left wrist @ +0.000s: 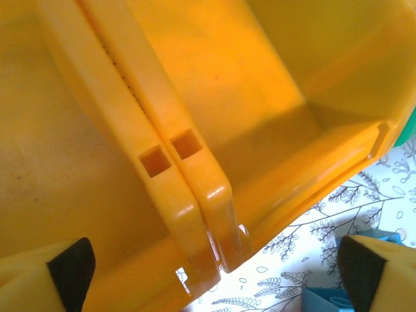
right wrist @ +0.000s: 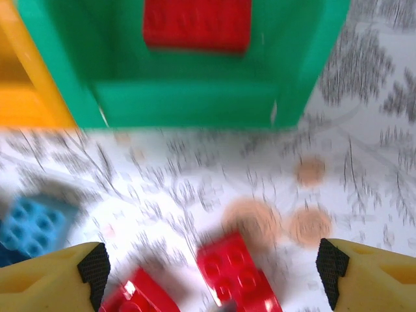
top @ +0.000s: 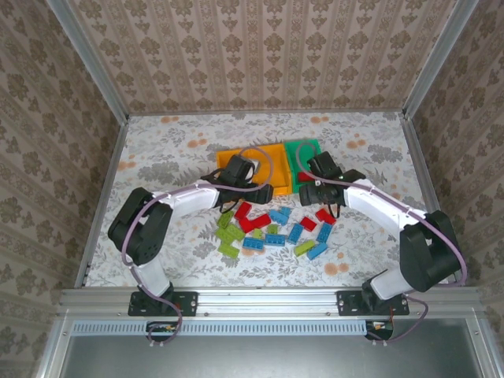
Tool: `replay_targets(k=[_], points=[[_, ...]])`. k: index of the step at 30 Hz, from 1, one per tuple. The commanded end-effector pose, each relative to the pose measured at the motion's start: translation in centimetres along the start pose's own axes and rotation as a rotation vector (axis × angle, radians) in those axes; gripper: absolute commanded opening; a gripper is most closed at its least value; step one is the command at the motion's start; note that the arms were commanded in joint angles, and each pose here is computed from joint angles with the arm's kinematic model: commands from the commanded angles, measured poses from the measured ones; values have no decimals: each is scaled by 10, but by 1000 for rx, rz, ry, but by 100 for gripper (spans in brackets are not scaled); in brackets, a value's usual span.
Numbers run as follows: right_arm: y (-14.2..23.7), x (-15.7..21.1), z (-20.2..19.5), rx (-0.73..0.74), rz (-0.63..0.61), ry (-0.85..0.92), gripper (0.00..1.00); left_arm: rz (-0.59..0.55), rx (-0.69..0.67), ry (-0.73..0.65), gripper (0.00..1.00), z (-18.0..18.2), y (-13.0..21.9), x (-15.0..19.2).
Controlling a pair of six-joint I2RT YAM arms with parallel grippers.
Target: Sort the legos into containers by color
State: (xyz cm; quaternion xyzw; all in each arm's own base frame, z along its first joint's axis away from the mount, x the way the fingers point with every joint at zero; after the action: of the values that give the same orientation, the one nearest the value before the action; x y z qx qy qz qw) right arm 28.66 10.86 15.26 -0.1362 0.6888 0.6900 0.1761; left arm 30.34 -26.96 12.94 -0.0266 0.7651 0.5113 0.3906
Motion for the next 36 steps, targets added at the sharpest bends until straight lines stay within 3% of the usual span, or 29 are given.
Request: replay_targets(k=[1, 18, 25, 36], points=[[8, 28, -15, 42, 109, 58, 81, -66, 24, -39, 100, -7, 13, -11], [-26, 50, -29, 69, 295, 11, 57, -69, 34, -49, 100, -7, 11, -10], [-32, 49, -30, 79, 312, 9, 56, -61, 35, -46, 100, -7, 8, -9], [-38, 45, -34, 107, 312, -7, 39, -55, 32, -36, 100, -6, 6, -7]])
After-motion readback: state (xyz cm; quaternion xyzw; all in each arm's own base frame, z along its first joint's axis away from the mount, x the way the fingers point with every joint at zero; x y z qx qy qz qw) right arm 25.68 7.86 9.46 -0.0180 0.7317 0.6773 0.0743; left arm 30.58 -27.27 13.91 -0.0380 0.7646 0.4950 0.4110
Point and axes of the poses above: each hand's point on the last joint's axis, 136 mm out from that joint toward the fingers, its own y axis back along the fingers, its own z axis along the line the jaws close on, x = y × z, the point moved 7 cm from there along y, back along the fingers, and after that the axes turned 9 degrees about -y, right-handed, at the moved point
